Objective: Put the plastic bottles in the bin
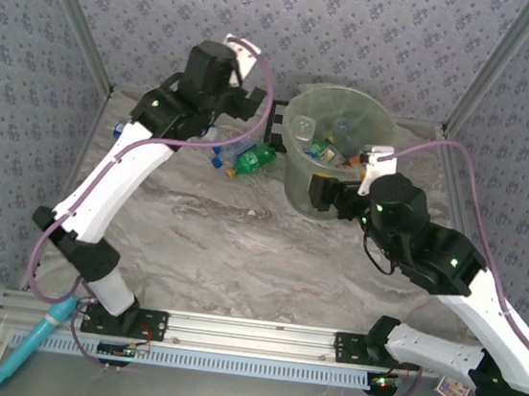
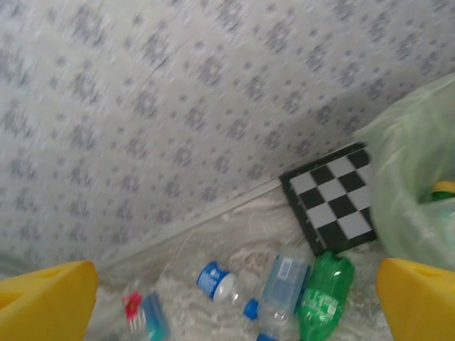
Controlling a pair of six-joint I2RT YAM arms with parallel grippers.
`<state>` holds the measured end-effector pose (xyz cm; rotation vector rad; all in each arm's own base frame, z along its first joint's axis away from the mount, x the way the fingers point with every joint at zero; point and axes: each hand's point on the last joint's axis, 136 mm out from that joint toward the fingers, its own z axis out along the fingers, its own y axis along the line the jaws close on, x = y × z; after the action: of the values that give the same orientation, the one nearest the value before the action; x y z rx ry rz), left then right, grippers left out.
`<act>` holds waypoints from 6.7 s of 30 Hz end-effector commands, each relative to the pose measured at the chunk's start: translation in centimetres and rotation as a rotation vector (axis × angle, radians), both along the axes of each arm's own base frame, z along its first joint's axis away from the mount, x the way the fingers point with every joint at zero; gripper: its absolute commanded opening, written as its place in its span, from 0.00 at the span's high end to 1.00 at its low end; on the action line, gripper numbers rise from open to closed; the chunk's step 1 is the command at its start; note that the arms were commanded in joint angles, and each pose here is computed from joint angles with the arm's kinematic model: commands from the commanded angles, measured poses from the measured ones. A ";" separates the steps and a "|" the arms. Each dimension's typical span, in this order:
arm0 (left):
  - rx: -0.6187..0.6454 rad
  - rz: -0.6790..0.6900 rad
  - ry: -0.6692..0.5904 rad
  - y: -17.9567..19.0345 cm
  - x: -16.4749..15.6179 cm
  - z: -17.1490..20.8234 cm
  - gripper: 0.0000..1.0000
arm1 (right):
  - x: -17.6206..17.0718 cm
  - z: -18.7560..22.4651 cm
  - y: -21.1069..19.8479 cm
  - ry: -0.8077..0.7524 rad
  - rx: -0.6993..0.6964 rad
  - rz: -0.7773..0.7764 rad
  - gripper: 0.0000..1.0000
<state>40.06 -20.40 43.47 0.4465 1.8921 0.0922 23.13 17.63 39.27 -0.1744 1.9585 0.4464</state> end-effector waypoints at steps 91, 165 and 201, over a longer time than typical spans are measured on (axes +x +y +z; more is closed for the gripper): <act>-1.035 0.929 0.704 28.8 14.8 -38.1 0.57 | 4.1 -3.8 14.9 0.128 -0.205 0.175 0.00; -0.086 -0.447 0.227 -5.7 -14.0 -12.9 0.56 | 8.0 -1.1 14.9 0.527 0.195 0.443 0.13; -0.170 -0.250 0.145 -1.9 -14.0 -9.5 0.00 | 14.3 10.2 -4.3 -0.026 0.071 -0.149 0.37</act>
<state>26.07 -23.20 32.74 0.6539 1.9633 -0.2725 36.55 16.55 47.22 -0.0228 2.0251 0.6065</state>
